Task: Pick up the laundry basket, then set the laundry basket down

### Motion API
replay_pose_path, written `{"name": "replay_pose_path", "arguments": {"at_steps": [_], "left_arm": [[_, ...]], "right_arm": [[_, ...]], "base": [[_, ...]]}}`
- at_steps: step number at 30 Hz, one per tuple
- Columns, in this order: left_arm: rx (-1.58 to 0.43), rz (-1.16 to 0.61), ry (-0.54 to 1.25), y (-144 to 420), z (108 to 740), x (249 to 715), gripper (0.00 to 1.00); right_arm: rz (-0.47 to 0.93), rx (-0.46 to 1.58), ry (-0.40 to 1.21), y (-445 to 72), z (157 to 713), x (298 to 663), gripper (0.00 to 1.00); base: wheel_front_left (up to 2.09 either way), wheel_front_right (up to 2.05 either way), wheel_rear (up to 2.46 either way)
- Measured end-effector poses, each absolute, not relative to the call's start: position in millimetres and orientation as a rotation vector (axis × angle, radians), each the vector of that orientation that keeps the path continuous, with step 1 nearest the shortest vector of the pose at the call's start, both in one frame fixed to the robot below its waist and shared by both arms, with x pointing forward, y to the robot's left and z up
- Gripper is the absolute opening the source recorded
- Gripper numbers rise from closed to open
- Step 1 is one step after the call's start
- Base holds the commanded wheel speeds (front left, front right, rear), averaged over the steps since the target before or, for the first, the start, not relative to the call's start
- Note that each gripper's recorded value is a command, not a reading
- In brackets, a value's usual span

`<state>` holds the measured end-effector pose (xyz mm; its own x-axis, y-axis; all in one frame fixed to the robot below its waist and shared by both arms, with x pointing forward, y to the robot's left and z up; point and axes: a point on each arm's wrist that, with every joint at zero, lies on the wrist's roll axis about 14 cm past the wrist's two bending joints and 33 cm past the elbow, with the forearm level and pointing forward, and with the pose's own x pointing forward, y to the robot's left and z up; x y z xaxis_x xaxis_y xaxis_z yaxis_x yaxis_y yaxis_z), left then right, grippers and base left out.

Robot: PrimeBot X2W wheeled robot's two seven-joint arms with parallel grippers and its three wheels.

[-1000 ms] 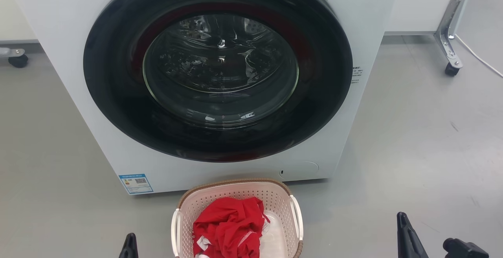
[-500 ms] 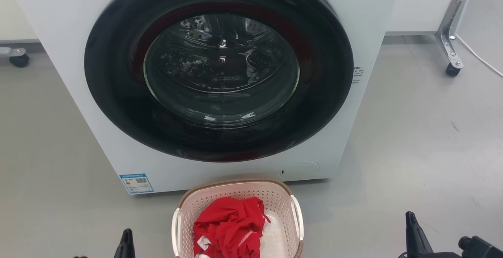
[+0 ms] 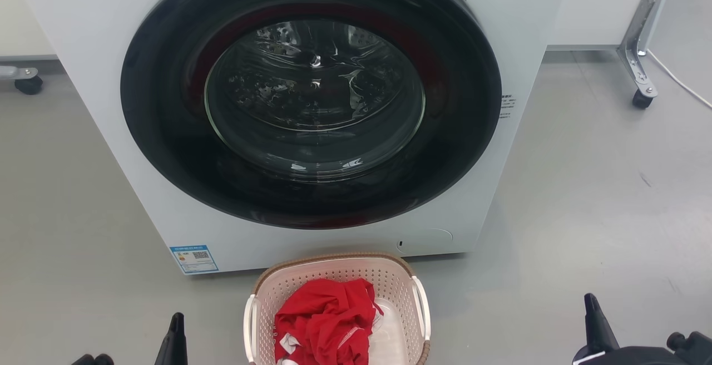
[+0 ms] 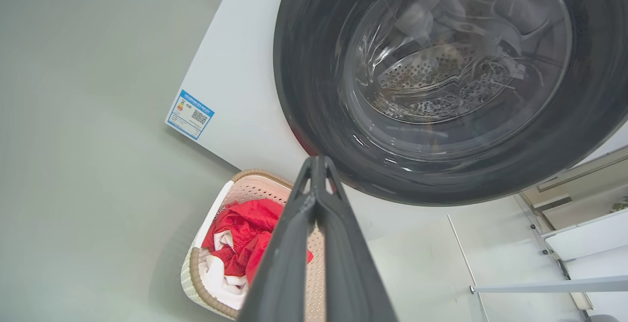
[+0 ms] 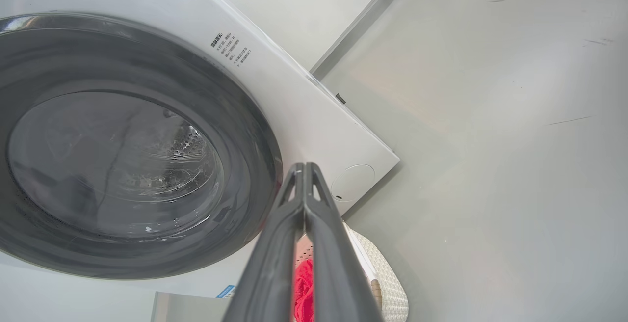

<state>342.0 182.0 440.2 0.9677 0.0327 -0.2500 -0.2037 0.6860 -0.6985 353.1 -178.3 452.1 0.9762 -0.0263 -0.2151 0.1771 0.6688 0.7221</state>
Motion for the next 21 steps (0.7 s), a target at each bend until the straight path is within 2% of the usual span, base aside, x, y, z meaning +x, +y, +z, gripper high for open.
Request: {"name": "replay_pose_path", "arguments": {"at_steps": [21], "left_arm": [[-1.129,0.131,0.2,187,449,355,0.0]], "right_arm": [[-0.127,1.149,0.167,-188,459,364,0.0]], "base": [[0.0,0.0,0.0]]}}
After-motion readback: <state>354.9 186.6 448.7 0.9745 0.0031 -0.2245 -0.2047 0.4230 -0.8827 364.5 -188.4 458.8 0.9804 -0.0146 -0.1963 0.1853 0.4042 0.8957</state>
